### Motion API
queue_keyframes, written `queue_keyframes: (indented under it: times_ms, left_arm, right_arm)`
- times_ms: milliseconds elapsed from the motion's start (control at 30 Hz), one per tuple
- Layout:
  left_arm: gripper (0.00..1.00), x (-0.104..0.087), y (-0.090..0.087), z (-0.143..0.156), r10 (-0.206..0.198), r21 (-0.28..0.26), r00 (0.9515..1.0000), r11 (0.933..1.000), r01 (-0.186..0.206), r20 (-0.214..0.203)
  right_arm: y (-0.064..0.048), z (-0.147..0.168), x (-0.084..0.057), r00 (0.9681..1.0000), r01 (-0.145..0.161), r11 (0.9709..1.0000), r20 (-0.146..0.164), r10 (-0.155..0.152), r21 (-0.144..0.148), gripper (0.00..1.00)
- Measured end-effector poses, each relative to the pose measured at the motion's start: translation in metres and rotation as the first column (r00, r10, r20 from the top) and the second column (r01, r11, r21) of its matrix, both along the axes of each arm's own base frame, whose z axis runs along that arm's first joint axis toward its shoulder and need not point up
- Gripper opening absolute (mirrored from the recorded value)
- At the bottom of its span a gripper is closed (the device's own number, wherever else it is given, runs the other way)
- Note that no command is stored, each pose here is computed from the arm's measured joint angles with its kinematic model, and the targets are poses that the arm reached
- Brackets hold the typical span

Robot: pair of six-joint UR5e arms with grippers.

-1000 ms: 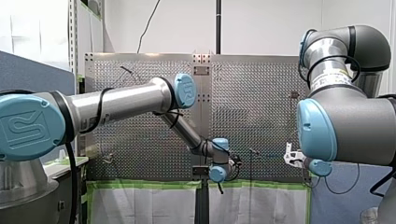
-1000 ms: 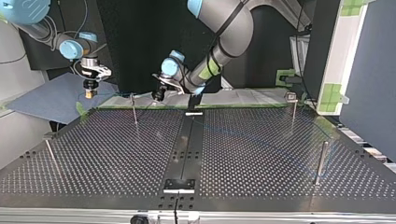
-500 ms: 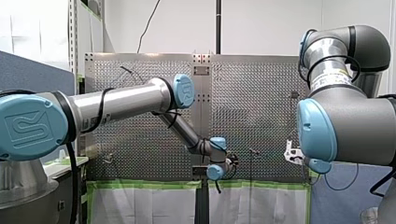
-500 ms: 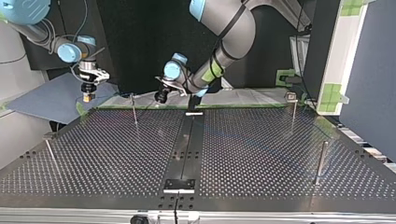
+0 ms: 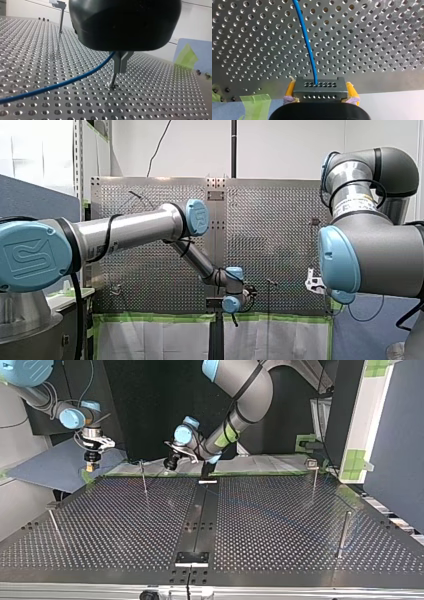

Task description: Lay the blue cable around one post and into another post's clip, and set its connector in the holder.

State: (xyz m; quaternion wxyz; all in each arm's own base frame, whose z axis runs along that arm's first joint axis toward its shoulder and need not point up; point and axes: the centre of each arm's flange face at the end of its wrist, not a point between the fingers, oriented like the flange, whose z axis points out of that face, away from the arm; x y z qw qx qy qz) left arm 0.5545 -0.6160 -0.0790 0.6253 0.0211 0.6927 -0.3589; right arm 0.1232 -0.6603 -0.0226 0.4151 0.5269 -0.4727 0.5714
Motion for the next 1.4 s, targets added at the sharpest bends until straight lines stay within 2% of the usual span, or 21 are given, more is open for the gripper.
queue_keyframes:
  times_ms: [400,867,1033,1100,1133,1200,1333,1400]
  left_arm:
    - [0.0,0.005,-0.007,0.013,-0.011,-0.029,0.9999,0.9995,0.011,0.012]
    - [0.0,0.013,0.005,0.009,0.007,-0.03,1.0,0.9995,-0.007,0.002]
    - [0.0,0.009,0.008,0.001,-0.01,-0.023,0.9999,0.9997,0.01,-0.003]
    - [0.11,0.007,0.009,0.0,-0.023,-0.022,0.9997,0.9995,0.023,-0.003]
    - [0.11,0.007,0.009,0.0,-0.029,-0.02,0.9996,0.9994,0.029,-0.001]
    - [0.18,0.008,0.009,0.002,-0.034,-0.017,0.9994,0.9993,0.034,0.004]
    - [0.26,0.012,0.008,0.014,-0.028,-0.014,0.9993,0.9995,0.029,0.025]
    - [0.46,0.015,0.005,0.025,-0.024,-0.018,0.9988,0.9995,0.025,0.041]
  right_arm:
    - [-0.007,0.004,-0.007,0.9999,0.011,0.9998,0.008,-0.011,-0.015,0.0]
    - [-0.008,0.001,-0.009,0.9999,0.014,0.9997,0.009,-0.014,-0.02,0.0]
    - [-0.008,0.0,-0.009,0.9999,0.014,0.9997,0.009,-0.013,-0.018,0.0]
    - [-0.008,0.0,-0.009,0.9999,0.014,0.9998,0.009,-0.014,-0.017,0.0]
    - [-0.007,0.0,-0.009,0.9999,0.014,0.9998,0.009,-0.014,-0.017,0.0]
    - [-0.007,0.0,-0.009,0.9999,0.014,0.9998,0.009,-0.014,-0.016,0.0]
    - [-0.007,-0.001,-0.009,0.9999,0.014,0.9998,0.009,-0.014,-0.015,0.0]
    - [-0.007,-0.001,-0.009,0.9999,0.013,0.9998,0.009,-0.013,-0.014,0.0]
